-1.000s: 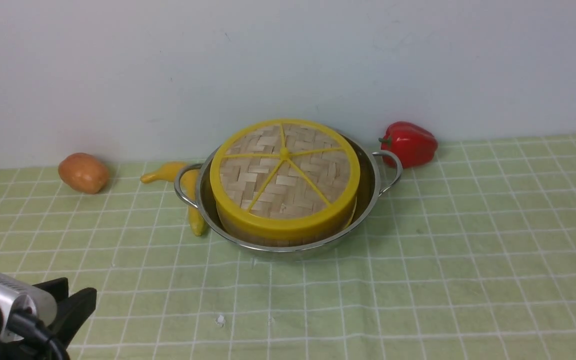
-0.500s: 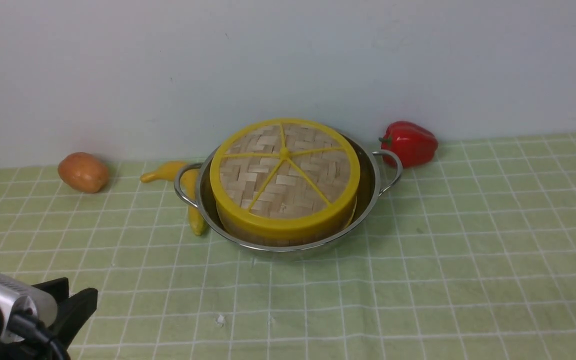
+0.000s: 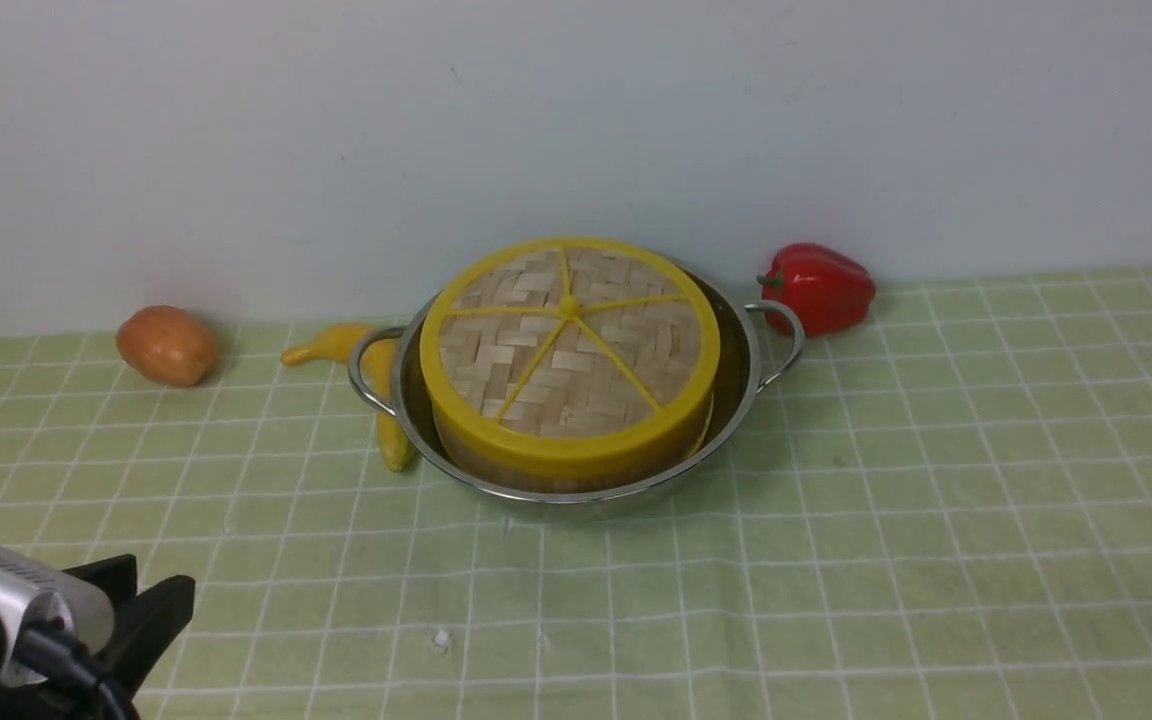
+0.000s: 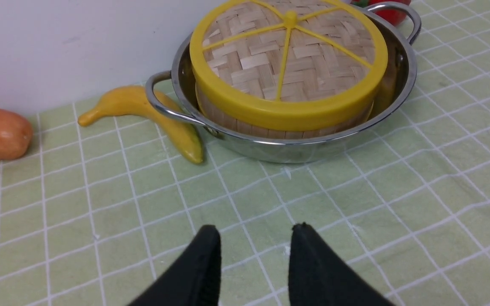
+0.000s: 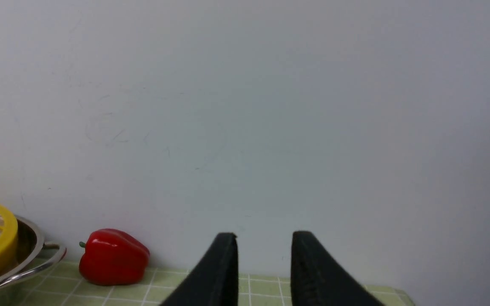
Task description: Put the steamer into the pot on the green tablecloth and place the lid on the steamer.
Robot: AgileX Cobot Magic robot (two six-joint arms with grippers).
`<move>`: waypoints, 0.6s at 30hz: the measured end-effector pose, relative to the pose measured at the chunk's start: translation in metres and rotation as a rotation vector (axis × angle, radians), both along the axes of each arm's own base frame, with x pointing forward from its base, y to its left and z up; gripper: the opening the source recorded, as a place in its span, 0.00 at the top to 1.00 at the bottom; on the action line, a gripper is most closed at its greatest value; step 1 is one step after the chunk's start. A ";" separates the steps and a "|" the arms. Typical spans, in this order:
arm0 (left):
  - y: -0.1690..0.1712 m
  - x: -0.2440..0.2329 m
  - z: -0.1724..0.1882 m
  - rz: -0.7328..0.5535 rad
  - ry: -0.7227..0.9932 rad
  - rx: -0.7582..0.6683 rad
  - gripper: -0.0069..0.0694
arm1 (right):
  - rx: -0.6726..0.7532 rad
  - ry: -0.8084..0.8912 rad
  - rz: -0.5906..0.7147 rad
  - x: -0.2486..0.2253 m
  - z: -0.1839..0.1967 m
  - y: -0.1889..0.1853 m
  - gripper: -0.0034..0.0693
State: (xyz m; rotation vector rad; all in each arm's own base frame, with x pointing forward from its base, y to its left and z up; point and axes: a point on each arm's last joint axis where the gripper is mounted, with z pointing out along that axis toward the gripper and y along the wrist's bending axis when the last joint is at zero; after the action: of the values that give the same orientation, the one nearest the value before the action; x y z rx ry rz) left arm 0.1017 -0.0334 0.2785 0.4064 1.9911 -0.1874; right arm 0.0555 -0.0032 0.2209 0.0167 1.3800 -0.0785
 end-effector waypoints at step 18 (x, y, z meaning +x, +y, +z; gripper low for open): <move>0.033 -0.051 -0.077 0.292 -0.238 0.193 0.59 | 0.000 0.001 0.001 0.000 0.000 0.000 0.62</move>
State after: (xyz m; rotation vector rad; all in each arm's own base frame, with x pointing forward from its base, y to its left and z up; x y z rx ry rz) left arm 0.0505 -0.0005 0.2013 0.2418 1.8127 0.2288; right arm 0.0556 -0.0031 0.2205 0.0161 1.3812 -0.0777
